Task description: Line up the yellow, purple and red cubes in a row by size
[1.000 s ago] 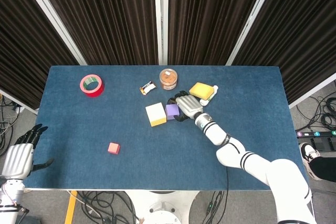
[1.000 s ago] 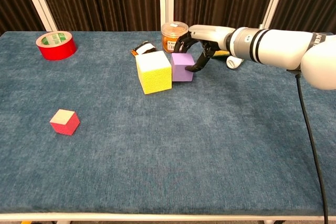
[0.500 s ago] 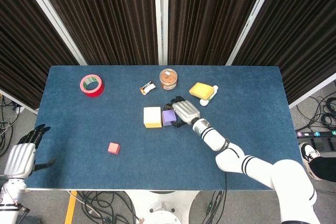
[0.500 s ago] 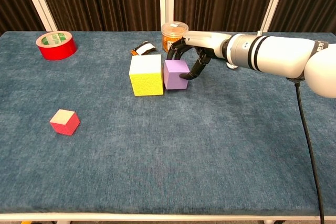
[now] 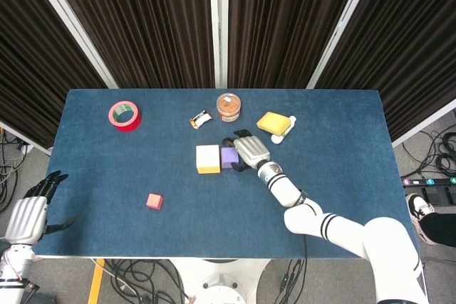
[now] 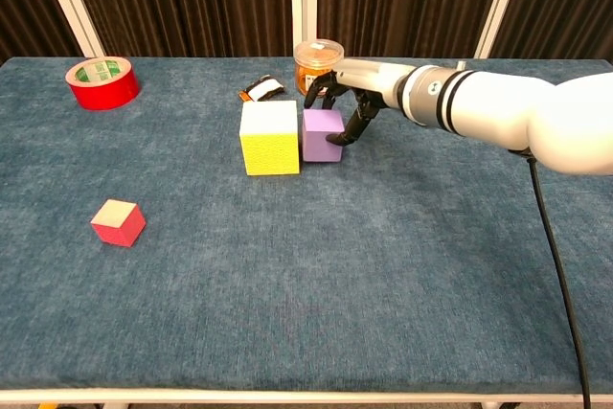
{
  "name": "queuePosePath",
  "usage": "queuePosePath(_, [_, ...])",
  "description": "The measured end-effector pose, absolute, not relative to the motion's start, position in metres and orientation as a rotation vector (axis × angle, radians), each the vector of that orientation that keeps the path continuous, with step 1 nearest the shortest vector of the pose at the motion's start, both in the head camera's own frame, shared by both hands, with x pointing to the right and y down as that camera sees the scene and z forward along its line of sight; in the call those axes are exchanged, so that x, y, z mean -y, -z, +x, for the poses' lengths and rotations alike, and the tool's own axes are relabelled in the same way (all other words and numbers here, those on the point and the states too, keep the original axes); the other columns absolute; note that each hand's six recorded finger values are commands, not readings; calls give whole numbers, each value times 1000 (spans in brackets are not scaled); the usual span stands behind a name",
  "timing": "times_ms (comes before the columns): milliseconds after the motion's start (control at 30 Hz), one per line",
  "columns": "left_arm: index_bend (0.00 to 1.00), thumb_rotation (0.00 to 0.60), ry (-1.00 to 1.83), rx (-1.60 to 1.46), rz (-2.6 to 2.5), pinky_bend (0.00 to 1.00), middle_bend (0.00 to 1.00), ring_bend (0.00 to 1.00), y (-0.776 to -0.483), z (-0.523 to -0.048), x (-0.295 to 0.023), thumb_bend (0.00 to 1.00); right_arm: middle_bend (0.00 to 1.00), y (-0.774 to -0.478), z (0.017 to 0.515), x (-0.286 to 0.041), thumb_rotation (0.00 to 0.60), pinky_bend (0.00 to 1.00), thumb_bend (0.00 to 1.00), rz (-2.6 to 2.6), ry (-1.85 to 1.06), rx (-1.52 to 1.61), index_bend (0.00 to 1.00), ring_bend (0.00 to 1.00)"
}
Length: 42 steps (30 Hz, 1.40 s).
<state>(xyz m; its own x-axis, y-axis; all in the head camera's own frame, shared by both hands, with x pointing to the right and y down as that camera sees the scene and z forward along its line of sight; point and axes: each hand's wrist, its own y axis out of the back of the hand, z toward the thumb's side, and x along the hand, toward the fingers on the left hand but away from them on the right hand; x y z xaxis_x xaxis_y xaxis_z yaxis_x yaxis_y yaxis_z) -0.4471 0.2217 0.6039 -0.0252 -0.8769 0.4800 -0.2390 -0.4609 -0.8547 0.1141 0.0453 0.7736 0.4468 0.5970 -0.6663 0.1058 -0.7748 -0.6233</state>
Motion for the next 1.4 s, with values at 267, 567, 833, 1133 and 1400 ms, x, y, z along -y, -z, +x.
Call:
queuePosePath(267, [191, 600, 1513, -1175, -1712, 242, 200, 182, -604, -447, -222, 188, 115, -766, 117, -50, 600, 0, 88, -2226, -1306, 586, 0, 0])
queuePosePath(567, [191, 600, 1513, -1177, -1714, 242, 200, 182, -603, -448, -223, 189, 90, -753, 155, -32, 600, 0, 93, -2182, -1346, 683, 0, 0])
queuePosePath(833, [191, 600, 1519, -1172, -1712, 242, 200, 182, -603, -447, -221, 188, 62, -772, 164, -13, 600, 0, 78, -2100, -1413, 697, 0, 0])
queuePosePath(1133, [191, 600, 1534, -1158, -1715, 242, 200, 182, -603, -447, -220, 188, 48, -796, 140, -11, 600, 0, 44, -2099, -1437, 689, 0, 0])
queuePosePath(1400, [191, 600, 1532, -1151, -1717, 242, 200, 182, -605, -447, -218, 189, 47, -800, 126, -15, 600, 0, 40, -2131, -1410, 684, 0, 0])
